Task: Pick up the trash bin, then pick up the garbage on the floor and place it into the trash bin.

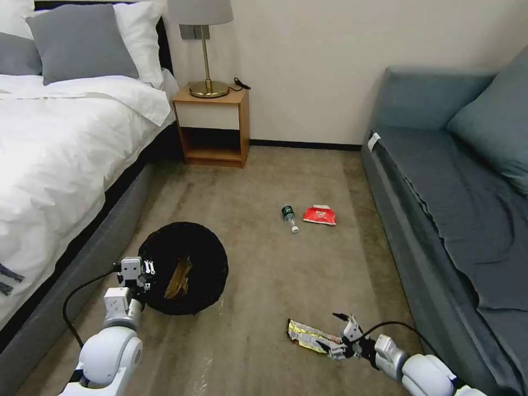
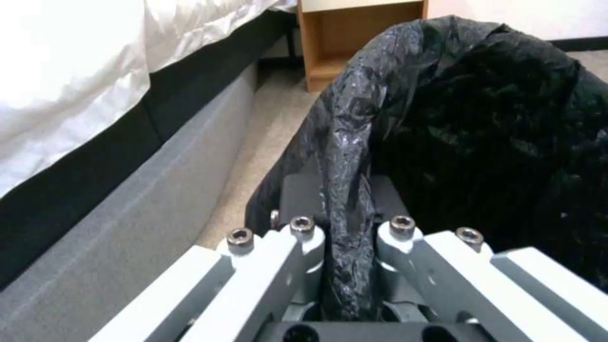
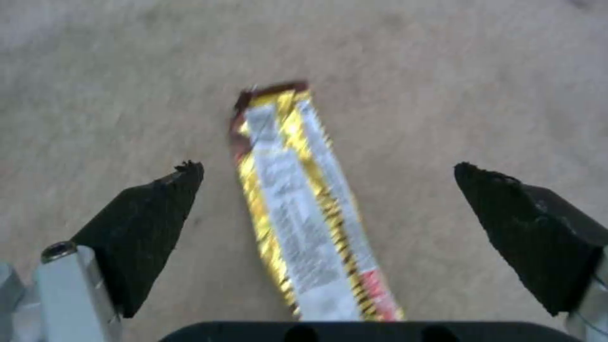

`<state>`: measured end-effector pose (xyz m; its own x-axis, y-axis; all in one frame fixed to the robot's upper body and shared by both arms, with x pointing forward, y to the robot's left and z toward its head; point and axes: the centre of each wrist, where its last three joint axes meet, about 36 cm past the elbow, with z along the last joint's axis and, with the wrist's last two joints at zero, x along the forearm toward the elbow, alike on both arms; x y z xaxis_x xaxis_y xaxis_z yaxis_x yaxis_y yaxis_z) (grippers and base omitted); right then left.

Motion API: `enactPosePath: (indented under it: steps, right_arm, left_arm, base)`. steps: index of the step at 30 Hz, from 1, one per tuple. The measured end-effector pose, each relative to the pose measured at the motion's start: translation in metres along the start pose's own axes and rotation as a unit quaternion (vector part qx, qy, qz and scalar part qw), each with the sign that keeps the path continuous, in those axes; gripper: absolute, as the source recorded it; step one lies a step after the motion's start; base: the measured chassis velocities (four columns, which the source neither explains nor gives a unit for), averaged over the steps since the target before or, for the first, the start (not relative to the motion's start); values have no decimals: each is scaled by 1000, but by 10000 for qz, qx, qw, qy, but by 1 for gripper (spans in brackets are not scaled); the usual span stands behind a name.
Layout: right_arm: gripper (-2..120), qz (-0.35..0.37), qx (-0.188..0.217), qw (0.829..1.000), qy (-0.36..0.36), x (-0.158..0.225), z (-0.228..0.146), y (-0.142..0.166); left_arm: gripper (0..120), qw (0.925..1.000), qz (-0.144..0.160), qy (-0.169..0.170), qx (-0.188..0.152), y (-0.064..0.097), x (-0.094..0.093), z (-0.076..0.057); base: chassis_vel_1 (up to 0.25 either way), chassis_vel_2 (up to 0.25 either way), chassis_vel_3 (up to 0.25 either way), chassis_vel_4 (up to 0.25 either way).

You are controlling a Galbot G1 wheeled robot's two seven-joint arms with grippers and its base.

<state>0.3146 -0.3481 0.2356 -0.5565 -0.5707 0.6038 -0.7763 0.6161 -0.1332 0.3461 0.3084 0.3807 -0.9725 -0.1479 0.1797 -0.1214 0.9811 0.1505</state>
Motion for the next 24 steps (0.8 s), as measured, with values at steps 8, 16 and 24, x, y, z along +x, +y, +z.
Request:
enactPosePath:
  steps: [8, 16, 24]
  right_arm:
    - [100, -31, 5, 9999, 122, -10, 18, 2]
    - [100, -7, -28, 9999, 158, -18, 23, -1]
    - [100, -16, -143, 9996, 244, -25, 36, 5]
  left_arm:
    - [4, 10000, -20, 52, -11, 1, 1, 4]
    - [4, 10000, -43, 35, 16, 1, 0, 3]
    - [4, 9999, -79, 94, 39, 1, -3, 7]
  base:
    - [0, 0, 0, 0]
    - [0, 0, 0, 0]
    - [0, 0, 0, 0]
